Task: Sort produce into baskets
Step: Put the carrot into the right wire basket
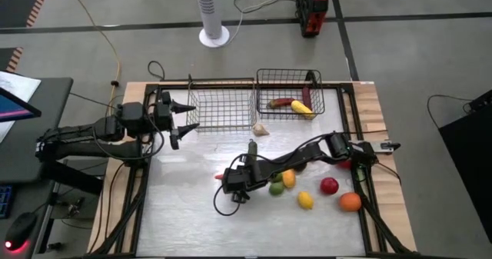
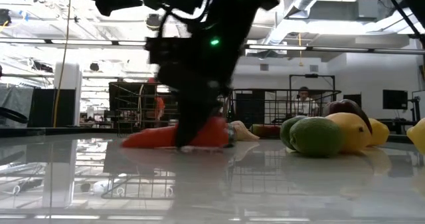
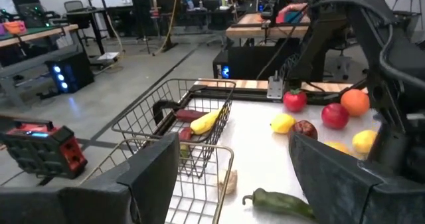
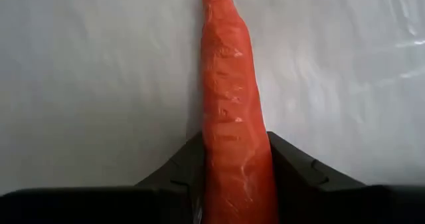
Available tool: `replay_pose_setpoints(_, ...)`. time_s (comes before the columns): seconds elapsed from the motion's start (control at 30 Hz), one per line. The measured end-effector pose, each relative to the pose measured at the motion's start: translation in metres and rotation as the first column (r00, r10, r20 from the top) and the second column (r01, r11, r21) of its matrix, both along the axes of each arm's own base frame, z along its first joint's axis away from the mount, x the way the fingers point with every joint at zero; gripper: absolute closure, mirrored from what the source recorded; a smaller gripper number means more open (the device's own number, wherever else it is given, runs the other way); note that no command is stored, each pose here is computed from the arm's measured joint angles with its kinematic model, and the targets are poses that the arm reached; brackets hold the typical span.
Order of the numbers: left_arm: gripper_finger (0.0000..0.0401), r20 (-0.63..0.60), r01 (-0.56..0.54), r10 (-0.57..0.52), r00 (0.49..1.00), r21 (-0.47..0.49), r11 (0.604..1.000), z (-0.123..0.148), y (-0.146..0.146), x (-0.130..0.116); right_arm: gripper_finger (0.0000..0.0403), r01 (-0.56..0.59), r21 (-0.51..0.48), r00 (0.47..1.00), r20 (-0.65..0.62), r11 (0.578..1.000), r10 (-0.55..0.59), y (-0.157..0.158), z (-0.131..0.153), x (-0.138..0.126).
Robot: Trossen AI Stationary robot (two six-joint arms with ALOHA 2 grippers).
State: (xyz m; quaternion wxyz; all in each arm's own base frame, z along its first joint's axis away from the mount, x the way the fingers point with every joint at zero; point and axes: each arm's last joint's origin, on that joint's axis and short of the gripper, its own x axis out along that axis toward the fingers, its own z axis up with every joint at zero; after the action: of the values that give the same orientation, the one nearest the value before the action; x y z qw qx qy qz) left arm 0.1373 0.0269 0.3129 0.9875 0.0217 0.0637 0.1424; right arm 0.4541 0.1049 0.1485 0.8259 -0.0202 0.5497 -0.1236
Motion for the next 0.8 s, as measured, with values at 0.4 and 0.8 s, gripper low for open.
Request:
replay_pose_setpoints(0.4,0.0129,0.002,-0.001,0.001,1.000,-0.005,1.000,0.000,0.000,0.000,0.0219,0.156,-0.399,0.987,0.018,0.904,-0.162,-0.051,0.136,-0.073)
replay_pose_setpoints(0.8,0.0129,0.003,-0.001,0.001,1.000,-0.005,1.000,0.000,0.000,0.000,0.0215,0.306,-0.539,0.920,-0.044,0.785,-0.389,-0.168,0.184,-0.117)
